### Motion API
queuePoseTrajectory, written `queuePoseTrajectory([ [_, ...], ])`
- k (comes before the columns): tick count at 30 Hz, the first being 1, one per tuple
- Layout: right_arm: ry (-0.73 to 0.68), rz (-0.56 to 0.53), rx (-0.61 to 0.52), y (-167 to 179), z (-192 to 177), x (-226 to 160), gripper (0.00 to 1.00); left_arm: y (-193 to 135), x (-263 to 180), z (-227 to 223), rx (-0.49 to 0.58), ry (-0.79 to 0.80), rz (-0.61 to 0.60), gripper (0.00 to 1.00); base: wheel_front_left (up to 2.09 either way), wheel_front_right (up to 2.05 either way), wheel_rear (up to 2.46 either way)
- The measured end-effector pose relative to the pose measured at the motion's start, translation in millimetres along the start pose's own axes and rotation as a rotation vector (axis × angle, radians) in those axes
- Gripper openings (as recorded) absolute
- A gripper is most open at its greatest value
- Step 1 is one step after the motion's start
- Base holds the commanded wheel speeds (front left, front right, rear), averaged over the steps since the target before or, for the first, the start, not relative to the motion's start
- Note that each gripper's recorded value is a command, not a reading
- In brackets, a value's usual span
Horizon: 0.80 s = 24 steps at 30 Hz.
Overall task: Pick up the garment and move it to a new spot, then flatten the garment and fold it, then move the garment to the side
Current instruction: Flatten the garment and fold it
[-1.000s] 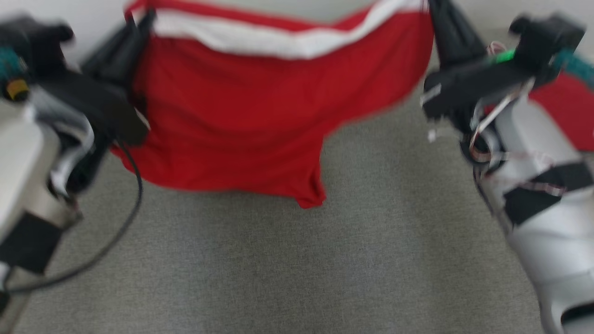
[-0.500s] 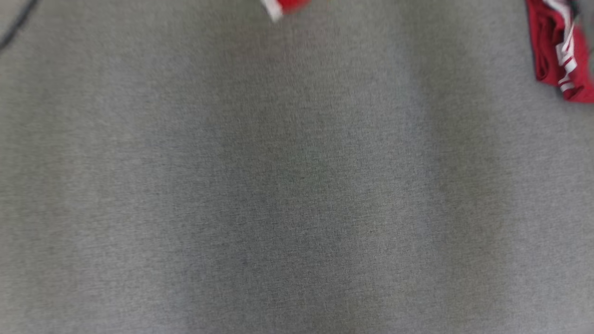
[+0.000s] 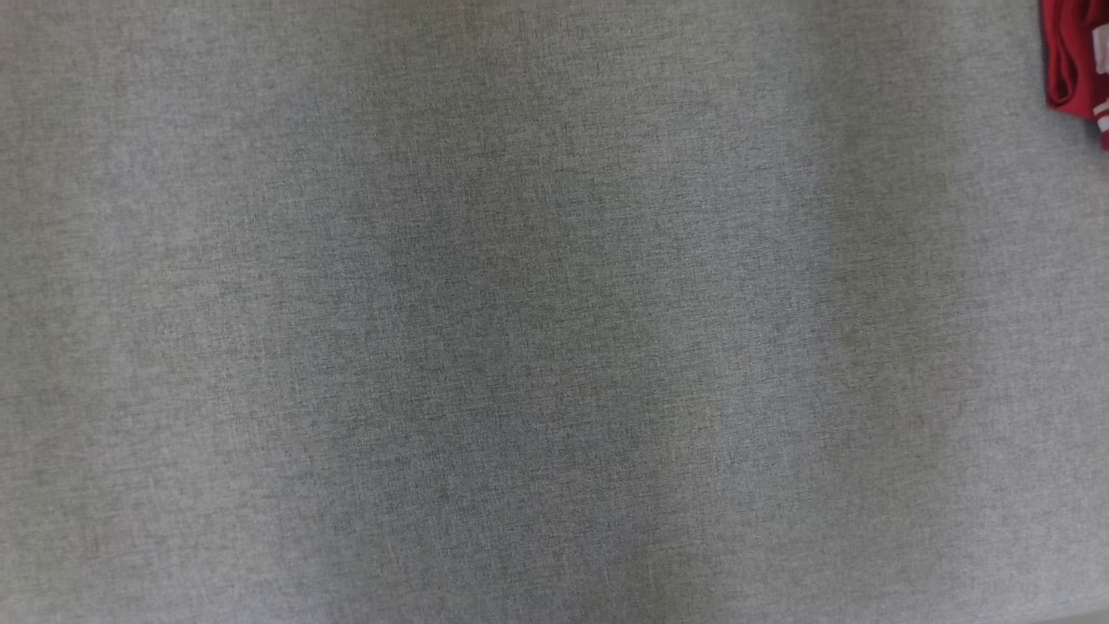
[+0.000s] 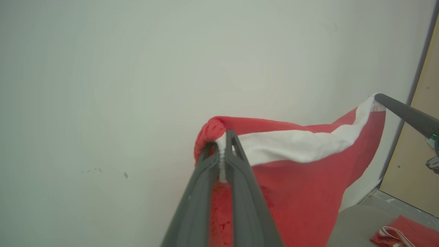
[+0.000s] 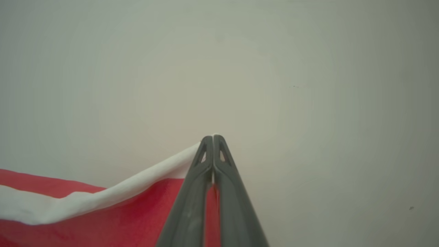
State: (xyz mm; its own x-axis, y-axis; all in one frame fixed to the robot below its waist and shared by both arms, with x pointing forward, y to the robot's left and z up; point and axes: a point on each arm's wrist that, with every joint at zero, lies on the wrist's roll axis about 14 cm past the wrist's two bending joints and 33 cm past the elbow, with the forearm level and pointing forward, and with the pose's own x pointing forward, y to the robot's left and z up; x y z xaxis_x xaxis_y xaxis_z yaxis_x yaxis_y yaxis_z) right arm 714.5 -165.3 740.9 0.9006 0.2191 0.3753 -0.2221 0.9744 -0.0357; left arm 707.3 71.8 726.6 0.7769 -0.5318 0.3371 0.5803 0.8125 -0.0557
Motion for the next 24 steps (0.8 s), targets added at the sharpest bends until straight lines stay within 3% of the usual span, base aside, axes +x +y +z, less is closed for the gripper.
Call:
queuePoseTrajectory([
  [5,0.027,-0.003,0.038,-3.3,-25.2,-8.7,0.0,-2.0,-10.9,-34.8,-0.041,0.048,-0.017,0.0,0.0,0.0,0.0],
  [11,0.106,0.01,0.066,-6.5,-65.2,-49.1,0.0,-12.4,-45.7,-61.7,-0.155,0.042,-0.024,0.0,0.0,0.0,0.0],
  [20,0.219,0.034,0.195,4.8,-97.8,-147.4,0.0,-48.5,-127.2,-95.4,-0.302,0.126,-0.006,0.0,0.0,0.0,0.0],
  [24,0.296,0.003,0.253,-0.9,-111.9,-208.6,0.0,-83.3,-172.5,-116.6,-0.369,0.181,-0.002,0.0,0.0,0.0,0.0],
])
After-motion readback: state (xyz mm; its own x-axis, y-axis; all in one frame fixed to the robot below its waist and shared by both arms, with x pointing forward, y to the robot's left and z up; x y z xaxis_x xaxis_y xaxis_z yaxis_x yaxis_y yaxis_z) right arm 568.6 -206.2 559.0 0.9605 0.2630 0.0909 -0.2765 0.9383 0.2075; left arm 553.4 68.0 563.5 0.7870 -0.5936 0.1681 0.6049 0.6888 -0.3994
